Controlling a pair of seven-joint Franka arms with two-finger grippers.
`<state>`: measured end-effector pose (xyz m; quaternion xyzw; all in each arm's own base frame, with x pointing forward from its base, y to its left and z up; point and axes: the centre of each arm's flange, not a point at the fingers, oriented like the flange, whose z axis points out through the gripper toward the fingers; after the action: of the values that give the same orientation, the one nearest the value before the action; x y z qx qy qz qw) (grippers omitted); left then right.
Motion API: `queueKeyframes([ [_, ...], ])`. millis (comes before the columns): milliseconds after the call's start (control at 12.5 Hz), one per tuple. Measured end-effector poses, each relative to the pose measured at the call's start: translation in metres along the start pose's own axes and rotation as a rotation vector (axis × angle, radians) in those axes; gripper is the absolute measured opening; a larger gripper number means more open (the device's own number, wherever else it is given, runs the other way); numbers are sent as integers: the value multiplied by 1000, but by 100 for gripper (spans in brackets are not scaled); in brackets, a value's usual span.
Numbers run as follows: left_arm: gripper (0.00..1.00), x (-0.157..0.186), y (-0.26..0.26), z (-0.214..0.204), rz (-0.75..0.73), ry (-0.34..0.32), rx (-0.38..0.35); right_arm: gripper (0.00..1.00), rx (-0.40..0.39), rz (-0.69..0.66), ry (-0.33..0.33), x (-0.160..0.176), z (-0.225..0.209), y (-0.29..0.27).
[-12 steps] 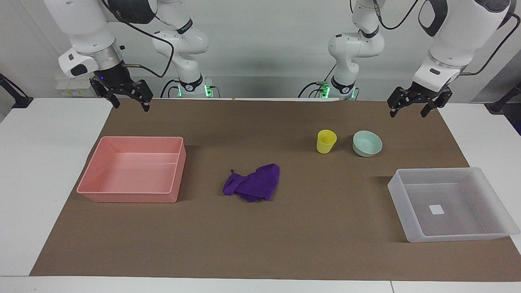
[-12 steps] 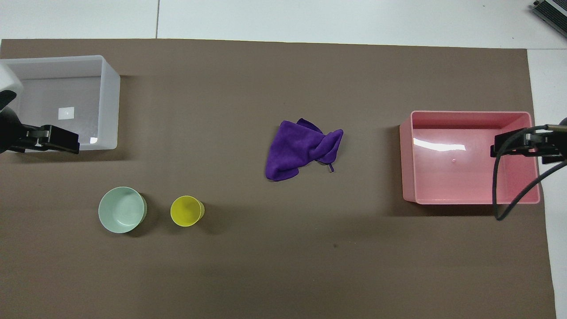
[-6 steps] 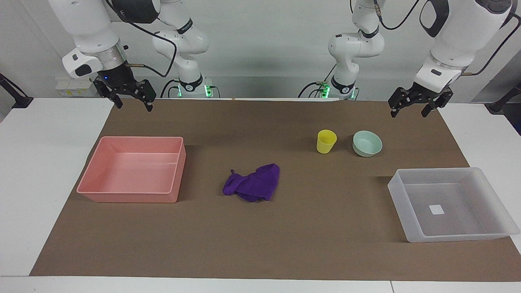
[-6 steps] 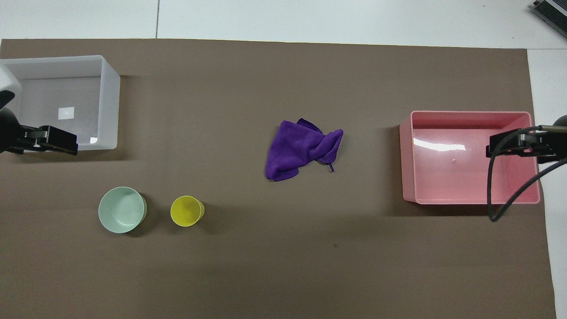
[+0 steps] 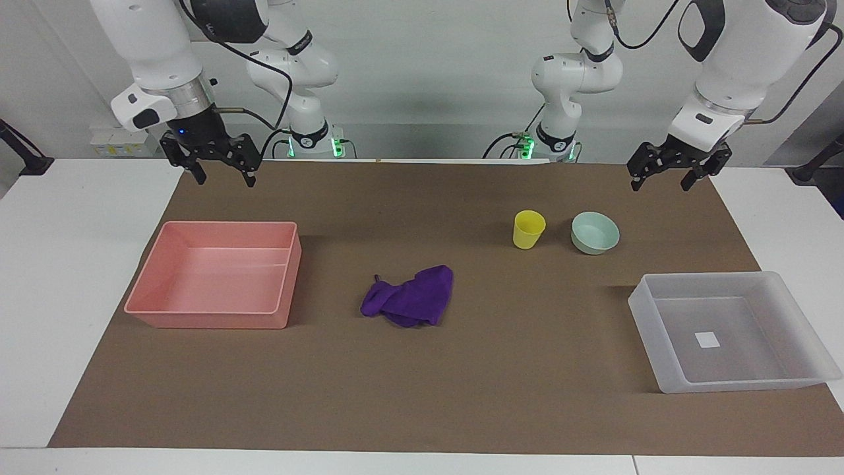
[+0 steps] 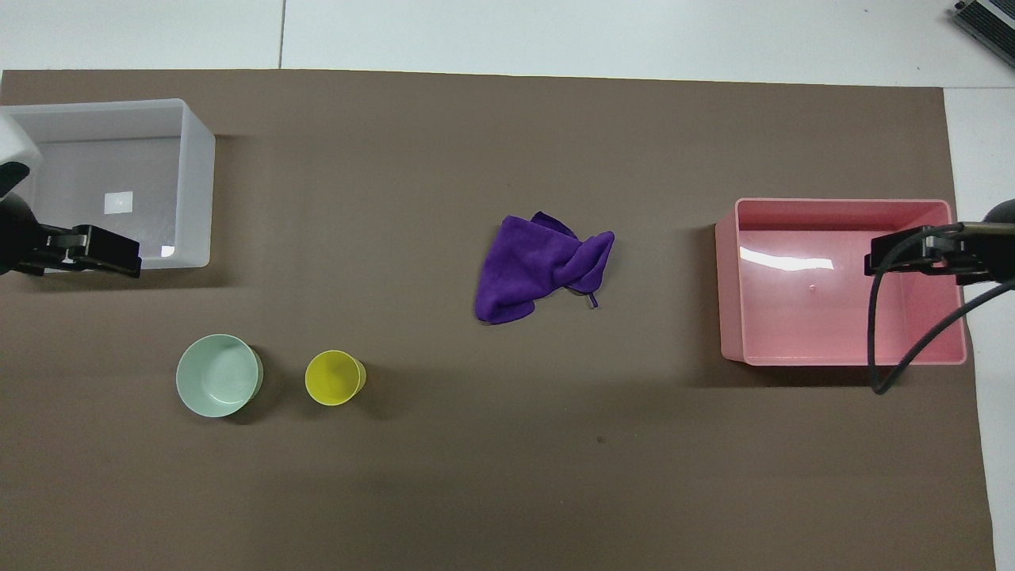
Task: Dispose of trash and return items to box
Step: 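Grasp the purple cloth with the right gripper while the left gripper reaches the bowl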
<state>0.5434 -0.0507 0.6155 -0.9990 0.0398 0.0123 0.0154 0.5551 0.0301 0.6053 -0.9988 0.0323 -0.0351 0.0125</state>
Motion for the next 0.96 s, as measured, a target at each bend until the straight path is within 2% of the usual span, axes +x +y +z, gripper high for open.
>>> queueKeyframes([
  [401,100,0,0,0,0,-1,0,100,23,-30,66,31,96,-116],
  [722,100,4,0,7,0,-14,-1,100,46,-79,106,33,176,-196],
  [963,100,6,2,17,3,-44,-1,100,69,-104,155,30,233,-229],
])
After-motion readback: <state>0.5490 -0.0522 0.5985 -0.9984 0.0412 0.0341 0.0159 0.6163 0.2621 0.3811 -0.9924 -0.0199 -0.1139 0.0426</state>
